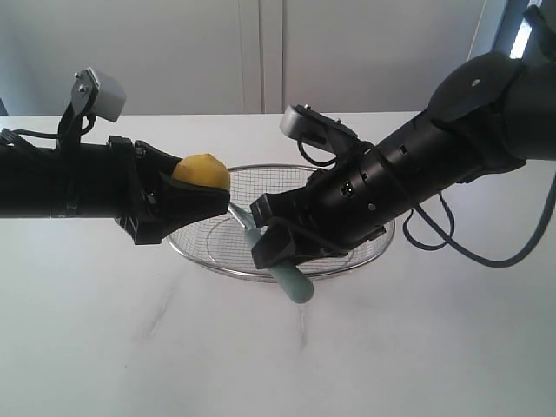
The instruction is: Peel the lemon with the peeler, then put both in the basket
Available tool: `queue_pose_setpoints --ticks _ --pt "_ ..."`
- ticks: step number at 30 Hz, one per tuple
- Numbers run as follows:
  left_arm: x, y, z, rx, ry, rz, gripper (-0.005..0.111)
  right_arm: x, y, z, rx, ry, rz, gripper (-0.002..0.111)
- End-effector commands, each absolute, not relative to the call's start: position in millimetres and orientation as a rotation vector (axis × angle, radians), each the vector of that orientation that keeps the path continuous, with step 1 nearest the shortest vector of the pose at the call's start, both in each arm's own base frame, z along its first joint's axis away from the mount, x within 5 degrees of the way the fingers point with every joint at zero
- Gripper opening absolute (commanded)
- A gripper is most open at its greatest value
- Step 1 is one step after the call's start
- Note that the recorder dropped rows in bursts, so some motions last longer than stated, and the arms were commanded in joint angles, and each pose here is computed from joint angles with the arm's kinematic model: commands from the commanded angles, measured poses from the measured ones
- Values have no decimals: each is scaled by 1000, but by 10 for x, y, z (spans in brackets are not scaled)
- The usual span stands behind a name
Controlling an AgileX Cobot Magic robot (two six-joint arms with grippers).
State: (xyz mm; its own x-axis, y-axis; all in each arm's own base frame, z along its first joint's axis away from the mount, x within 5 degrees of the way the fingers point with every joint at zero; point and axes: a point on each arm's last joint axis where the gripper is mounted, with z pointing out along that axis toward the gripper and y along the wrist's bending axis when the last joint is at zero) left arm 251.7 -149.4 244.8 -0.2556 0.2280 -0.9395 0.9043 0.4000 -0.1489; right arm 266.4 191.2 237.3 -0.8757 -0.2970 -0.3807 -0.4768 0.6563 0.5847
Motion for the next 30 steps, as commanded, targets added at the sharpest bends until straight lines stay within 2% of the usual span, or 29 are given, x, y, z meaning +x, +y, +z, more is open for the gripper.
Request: queue_pose_setpoints --ticks 1,20,27,30 --pt "2504 -1513 2502 981 1696 -954 0 2615 1911 2501 -654 2574 1051 0" --pt "2498 -1517 2506 984 1690 -963 0 2449 1769 2978 -702 2377 963 0" --pt "2498 -1517 2506 984 1690 -963 0 2171 1469 3475 -773 2169 678 0" --pt "2485 -1524 2516 990 1677 -983 0 2150 1320 3558 -700 2156 514 0"
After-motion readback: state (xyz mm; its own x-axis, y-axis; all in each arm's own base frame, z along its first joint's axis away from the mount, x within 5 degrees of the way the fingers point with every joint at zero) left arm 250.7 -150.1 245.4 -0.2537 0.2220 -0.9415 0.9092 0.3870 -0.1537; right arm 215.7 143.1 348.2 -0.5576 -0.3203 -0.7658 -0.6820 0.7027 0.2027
